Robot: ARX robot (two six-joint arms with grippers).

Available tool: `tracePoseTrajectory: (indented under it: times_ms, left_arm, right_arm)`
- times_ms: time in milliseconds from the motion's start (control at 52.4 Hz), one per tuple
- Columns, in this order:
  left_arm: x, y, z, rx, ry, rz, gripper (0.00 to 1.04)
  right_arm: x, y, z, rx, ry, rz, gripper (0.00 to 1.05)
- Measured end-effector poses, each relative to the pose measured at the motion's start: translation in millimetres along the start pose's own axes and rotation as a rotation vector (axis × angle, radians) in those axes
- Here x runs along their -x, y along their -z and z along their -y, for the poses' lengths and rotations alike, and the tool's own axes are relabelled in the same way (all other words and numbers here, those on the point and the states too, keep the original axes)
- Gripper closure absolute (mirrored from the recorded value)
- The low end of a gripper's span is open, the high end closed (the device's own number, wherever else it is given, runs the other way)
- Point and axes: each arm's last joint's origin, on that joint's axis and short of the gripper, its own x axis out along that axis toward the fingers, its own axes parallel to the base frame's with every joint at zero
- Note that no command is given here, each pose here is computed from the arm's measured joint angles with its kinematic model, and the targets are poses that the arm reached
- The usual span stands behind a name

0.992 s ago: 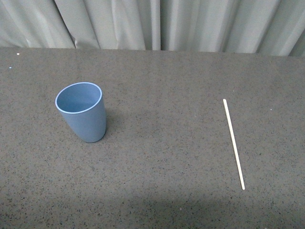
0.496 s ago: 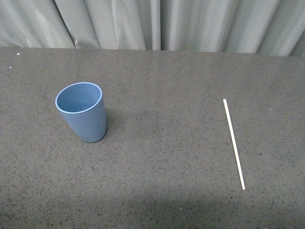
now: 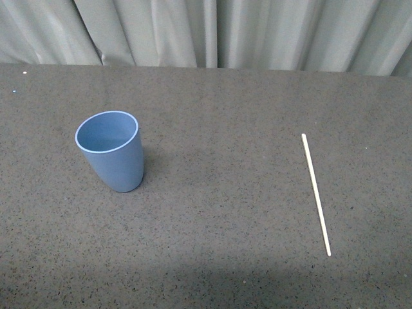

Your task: Transfer chopsticks to blue cup

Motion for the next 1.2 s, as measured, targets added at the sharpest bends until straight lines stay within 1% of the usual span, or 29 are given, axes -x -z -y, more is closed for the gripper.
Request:
tracePoseTrajectory:
  times_ms: [57,153,267,343,629,916,935,1030,1068,1202]
  left_arm:
    - [0.0,0.0,0.0,0.000,0.000,0.000,0.07]
    - [0.0,0.0,0.0,0.000,0.000,0.000,0.07]
    - [0.0,0.0,0.0,0.000,0.000,0.000,0.07]
    - [0.0,0.0,0.0,0.000,0.000,0.000,0.07]
    - [0.0,0.0,0.0,0.000,0.000,0.000,0.07]
    - [0.0,0.0,0.0,0.000,0.000,0.000,0.07]
    - [0.0,0.0,0.0,0.000,0.000,0.000,0.07]
    - [0.0,0.0,0.0,0.000,0.000,0.000,0.07]
    - [0.0,0.0,0.0,0.000,0.000,0.000,0.07]
    - [0.0,0.0,0.0,0.000,0.000,0.000,0.07]
  right_arm:
    - [-22.4,-7.6,-2.3,-0.023,-0.038,-0.075,0.09]
    - [-60.4,-11.0,-9.2,-0.061,-0.093,-0.239,0.09]
    - [-88.7,-12.1,-15.4,-0.102,-0.123,-0.347,0.09]
    - [-116.5,-13.1,-23.7,-0.141,-0.158,-0.441,0.09]
    - [-181.6,-9.7,-50.4,-0.200,-0.201,-0.643,0.09]
    - [-235.5,-0.9,-80.6,-0.186,-0.217,-0.780,0.09]
    - [-237.8,-0.9,-82.3,-0.182,-0.219,-0.785,0.11]
    - [-245.9,-1.2,-88.8,-0.170,-0.216,-0.803,0.26]
    - [-247.2,-1.2,-89.9,-0.166,-0.215,-0.807,0.30]
    - [-250.8,-0.2,-95.2,-0.152,-0.209,-0.819,0.48]
